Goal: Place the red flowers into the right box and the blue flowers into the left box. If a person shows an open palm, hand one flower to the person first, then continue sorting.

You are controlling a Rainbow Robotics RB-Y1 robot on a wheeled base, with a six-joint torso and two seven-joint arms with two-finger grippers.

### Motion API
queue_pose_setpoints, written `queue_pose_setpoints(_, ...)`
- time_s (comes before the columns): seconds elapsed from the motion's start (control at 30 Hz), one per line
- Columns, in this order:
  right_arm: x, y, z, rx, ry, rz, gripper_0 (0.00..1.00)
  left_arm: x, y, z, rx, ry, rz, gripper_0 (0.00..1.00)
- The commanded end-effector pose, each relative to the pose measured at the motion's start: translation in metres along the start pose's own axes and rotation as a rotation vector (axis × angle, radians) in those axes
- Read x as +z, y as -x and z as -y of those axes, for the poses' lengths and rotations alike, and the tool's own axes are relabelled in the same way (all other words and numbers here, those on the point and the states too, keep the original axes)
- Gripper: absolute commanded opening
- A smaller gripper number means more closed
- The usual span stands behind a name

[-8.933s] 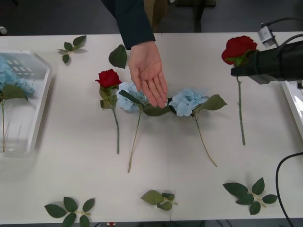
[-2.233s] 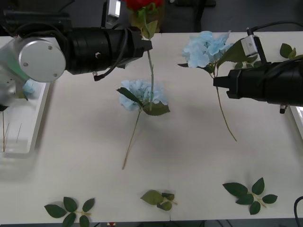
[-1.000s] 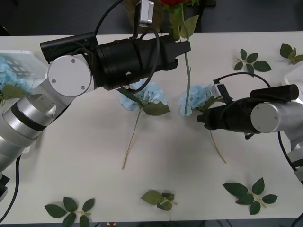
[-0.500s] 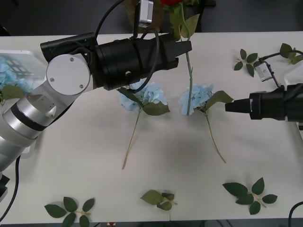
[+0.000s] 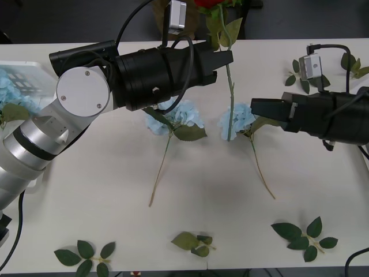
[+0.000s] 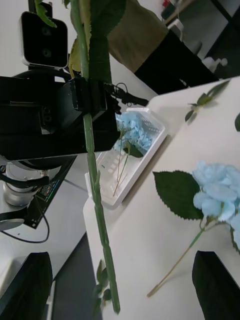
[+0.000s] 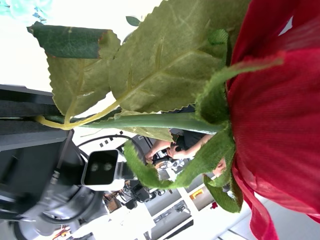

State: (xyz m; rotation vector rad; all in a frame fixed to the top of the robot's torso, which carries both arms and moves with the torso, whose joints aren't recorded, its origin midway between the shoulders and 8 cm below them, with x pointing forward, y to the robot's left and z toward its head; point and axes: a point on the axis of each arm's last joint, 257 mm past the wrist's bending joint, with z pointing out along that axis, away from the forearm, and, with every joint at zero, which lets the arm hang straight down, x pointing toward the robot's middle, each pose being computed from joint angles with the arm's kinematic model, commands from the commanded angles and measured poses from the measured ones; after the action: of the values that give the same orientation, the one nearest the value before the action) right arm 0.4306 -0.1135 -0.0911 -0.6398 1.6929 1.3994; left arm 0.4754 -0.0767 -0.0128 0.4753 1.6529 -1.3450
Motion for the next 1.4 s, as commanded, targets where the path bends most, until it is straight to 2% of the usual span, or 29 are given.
queue_pose_setpoints(0.03, 0.032, -0.007, -0.014, -0.039, 0.046, 0.018, 0.81, -0.004, 0.006, 0.010, 0.062, -0.019, 0.018, 0.00)
queue_pose_setpoints(0.17, 0.053, -0.008, -0.019, -0.030, 0.066, 0.026, 0.81, -0.004, 0.006, 0.011, 0.060, -0.021, 0.018, 0.00)
queue_pose_setpoints(0.2, 0.056, -0.007, -0.019, -0.029, 0.066, 0.030, 0.78, -0.004, 0.006, 0.011, 0.058, -0.021, 0.020, 0.00)
queue_pose_setpoints(0.23, 0.061, -0.008, -0.020, -0.028, 0.066, 0.033, 0.65, -0.003, 0.005, 0.011, 0.058, -0.021, 0.018, 0.00)
queue_pose_setpoints(0.33, 0.073, -0.009, -0.020, -0.029, 0.059, 0.044, 0.12, -0.003, 0.003, 0.014, 0.038, -0.031, 0.015, 0.00)
queue_pose_setpoints(0.4, 0.080, -0.008, -0.023, -0.025, 0.064, 0.056, 0.00, -0.003, 0.004, 0.015, 0.030, -0.035, 0.017, 0.00)
queue_pose_setpoints(0.83, 0.088, -0.001, -0.022, -0.020, 0.056, 0.087, 0.00, -0.002, 0.000, 0.015, 0.031, -0.037, 0.010, 0.01)
queue_pose_setpoints(0.87, 0.087, 0.000, -0.022, -0.018, 0.056, 0.088, 0.00, -0.002, 0.000, 0.014, 0.030, -0.035, 0.011, 0.49)
queue_pose_setpoints(0.9, 0.087, 0.000, -0.021, -0.018, 0.053, 0.092, 0.00, -0.002, 0.000, 0.015, 0.030, -0.036, 0.010, 0.92)
queue_pose_setpoints(0.93, 0.087, 0.000, -0.022, -0.018, 0.054, 0.092, 0.00, -0.002, 0.000, 0.014, 0.027, -0.035, 0.011, 1.00)
queue_pose_setpoints(1.17, 0.073, 0.010, -0.012, -0.038, 0.017, 0.098, 0.00, -0.007, 0.001, 0.015, -0.030, -0.048, 0.014, 1.00)
queue_pose_setpoints(1.27, 0.053, 0.018, 0.001, -0.056, -0.032, 0.085, 0.00, -0.023, 0.008, 0.014, -0.178, -0.075, 0.006, 1.00)
queue_pose_setpoints(1.3, 0.041, 0.024, 0.007, -0.060, -0.061, 0.072, 0.00, -0.035, 0.005, 0.004, -0.230, -0.055, -0.017, 1.00)
queue_pose_setpoints(1.4, 0.013, 0.035, 0.018, -0.037, -0.117, 0.041, 0.00, -0.072, -0.013, -0.041, -0.256, 0.068, -0.093, 1.00)
